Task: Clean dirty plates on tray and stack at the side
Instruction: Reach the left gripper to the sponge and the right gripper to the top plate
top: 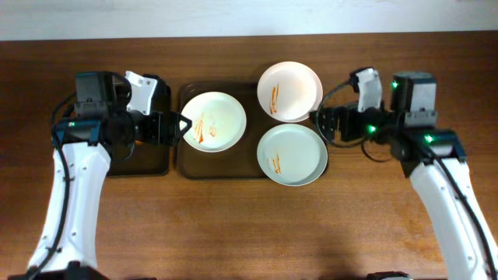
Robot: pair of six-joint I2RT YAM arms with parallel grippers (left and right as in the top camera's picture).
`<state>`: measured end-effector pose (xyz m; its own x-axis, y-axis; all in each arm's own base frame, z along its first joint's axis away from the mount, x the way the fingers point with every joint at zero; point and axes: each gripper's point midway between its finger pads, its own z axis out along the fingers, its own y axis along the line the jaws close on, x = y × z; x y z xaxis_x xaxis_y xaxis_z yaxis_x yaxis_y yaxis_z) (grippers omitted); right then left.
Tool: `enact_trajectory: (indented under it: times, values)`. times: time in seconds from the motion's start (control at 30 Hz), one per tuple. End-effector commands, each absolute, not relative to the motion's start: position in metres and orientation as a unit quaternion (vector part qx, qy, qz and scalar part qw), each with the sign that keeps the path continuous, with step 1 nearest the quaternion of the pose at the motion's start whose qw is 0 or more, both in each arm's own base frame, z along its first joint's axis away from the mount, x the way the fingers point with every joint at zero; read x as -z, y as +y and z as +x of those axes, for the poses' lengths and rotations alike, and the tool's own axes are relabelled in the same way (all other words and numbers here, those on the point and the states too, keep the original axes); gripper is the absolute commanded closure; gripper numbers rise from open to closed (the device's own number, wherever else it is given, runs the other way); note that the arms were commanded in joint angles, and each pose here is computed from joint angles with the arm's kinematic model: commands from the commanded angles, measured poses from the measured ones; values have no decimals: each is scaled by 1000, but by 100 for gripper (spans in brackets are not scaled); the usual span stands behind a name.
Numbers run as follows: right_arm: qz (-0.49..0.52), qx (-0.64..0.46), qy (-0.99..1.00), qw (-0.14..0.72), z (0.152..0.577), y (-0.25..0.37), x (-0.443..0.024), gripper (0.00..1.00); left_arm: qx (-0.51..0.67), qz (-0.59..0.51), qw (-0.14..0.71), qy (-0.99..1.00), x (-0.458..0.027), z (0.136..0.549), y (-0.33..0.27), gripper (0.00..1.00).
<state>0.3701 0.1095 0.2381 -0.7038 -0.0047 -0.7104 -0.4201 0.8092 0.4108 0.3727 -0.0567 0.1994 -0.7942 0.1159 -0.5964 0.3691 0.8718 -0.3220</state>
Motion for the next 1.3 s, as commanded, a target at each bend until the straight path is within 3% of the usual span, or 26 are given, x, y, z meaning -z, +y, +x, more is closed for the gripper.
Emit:
enact_trajectory:
  times: [0.0,0.03,0.07,0.27,0.33,0.37,0.4,0.47,0.53,0.63,0.7,0.8,1.0,1.07,1.17,1.27]
  values:
    - [-153,-373,837,370,378,136,-257,2,236,136,292,917,-202,377,-62,0]
    - [-111,-385,841,364,390,139,-255,1,232,139,304,913,-205,382,-61,0]
    - [-87,-377,848,362,400,147,-251,0,208,56,305,928,-205,394,-46,0]
    - [-71,-265,898,343,437,210,-247,10,16,-108,285,952,-242,383,31,0]
    - [-75,-246,917,305,452,235,-231,19,16,-119,292,949,-255,383,32,2]
    - [-67,-237,926,287,462,242,-220,33,15,-121,290,949,-255,384,33,11]
    - [-68,-235,930,275,470,250,-207,40,7,-125,283,951,-251,384,38,15]
    - [-67,-229,938,251,480,260,-171,45,-10,-136,256,957,-233,386,49,15]
    - [-62,-223,948,220,481,267,-135,49,-18,-146,230,962,-209,396,58,8]
    - [-73,-213,959,173,475,285,-75,60,-55,-155,220,961,-190,408,73,9]
    - [-82,-210,961,160,472,297,-50,64,-55,-154,218,962,-185,411,74,3]
    - [-84,-199,965,151,470,302,-26,73,-55,-154,223,961,-185,415,74,2]
    - [-73,-184,968,157,475,297,-22,75,-55,-155,225,960,-185,416,74,0]
    - [-106,-241,951,160,471,312,-61,73,-55,-155,225,960,-185,416,74,0]
    - [-69,-188,962,185,479,287,-81,67,-55,-154,225,961,-185,416,74,0]
    - [-35,-126,977,169,476,265,-58,67,-55,-154,223,961,-183,417,74,0]
